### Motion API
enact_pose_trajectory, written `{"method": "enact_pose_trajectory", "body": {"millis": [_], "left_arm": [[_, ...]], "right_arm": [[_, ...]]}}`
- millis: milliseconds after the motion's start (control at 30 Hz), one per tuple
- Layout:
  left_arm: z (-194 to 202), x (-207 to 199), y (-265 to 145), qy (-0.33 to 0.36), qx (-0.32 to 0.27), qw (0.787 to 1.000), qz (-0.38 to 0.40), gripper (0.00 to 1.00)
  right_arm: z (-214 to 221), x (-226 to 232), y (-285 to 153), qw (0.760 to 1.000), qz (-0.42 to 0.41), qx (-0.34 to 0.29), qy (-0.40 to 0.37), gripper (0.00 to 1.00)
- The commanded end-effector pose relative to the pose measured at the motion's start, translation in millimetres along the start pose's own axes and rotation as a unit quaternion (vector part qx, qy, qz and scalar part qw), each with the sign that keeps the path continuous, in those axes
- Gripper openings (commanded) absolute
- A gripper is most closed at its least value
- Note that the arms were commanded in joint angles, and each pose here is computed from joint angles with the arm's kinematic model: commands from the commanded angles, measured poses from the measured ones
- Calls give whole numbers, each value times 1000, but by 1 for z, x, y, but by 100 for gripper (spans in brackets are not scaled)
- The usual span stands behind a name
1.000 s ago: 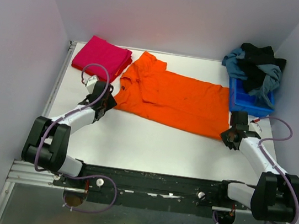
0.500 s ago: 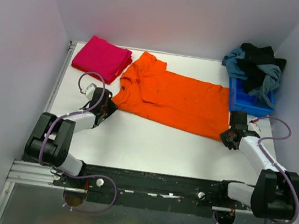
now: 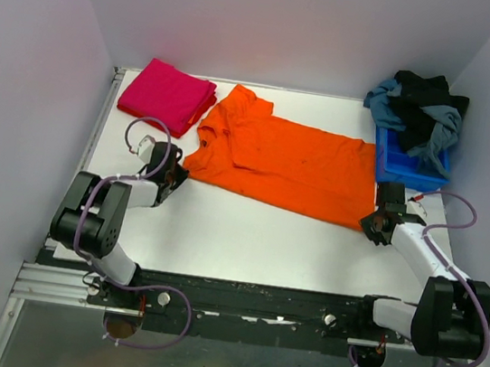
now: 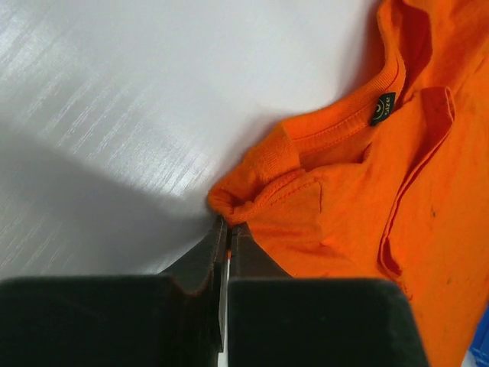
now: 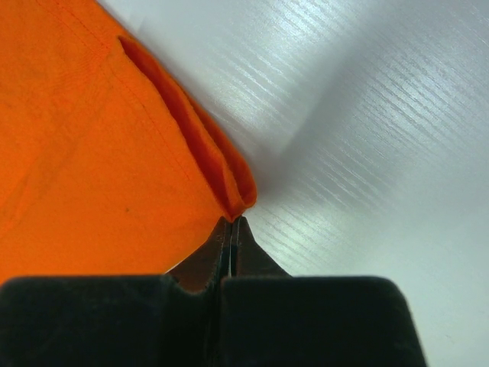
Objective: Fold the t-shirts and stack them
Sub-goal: Fold the flattened tshirt in 1/3 of the way
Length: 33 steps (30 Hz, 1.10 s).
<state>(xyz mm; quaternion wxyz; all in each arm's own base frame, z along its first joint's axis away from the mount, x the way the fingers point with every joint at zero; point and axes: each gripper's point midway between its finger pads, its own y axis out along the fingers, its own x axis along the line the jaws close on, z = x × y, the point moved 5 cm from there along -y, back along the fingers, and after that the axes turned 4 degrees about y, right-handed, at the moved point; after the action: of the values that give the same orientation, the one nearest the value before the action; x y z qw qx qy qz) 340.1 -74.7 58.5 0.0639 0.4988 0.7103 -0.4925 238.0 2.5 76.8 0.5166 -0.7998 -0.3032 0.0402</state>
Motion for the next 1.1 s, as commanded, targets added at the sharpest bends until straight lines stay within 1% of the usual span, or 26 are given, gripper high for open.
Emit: {"method": "enact_pose_trajectory", "body": {"millis": [0,67,267,400,533,633,767,800,900,1000,1067], "left_arm": [[-6,-4,9,-3,-8,1000,13,0],[-10,-4,7,0,-12,1000,13,0],[-30,8,-17,36,-52,997,-32,0],[-35,16,-32,44,-52,997,-46,0],[-39,14,-47,46,-66,996,-28,0],[-47,2,-52,48,-69,996,-10,0],[-73,-34,-64,47,-84,995,18,0],[-81,-43,-71,46,-92,994,26,0],[-102,-66,-96,50,-115,991,50,0],[-107,-67,-115,48,-126,989,57,0],[-96,-52,-116,41,-116,991,42,0]], "right_arm": [[-5,3,-3,1000,-3,-1,2,1],[-5,2,-4,1000,1,-2,0,1],[-8,-5,-8,1000,14,-13,-7,1],[-5,-8,-12,1000,20,0,-10,1],[-3,-9,-13,1000,14,2,-9,1],[-8,0,-18,1000,5,4,-9,1],[-33,23,-44,1000,-27,-17,1,1],[-46,32,-58,998,-45,-34,8,1],[-70,39,-92,993,-81,-79,24,1],[-76,32,-111,988,-104,-107,33,1],[-66,24,-107,989,-104,-97,26,1]]}}
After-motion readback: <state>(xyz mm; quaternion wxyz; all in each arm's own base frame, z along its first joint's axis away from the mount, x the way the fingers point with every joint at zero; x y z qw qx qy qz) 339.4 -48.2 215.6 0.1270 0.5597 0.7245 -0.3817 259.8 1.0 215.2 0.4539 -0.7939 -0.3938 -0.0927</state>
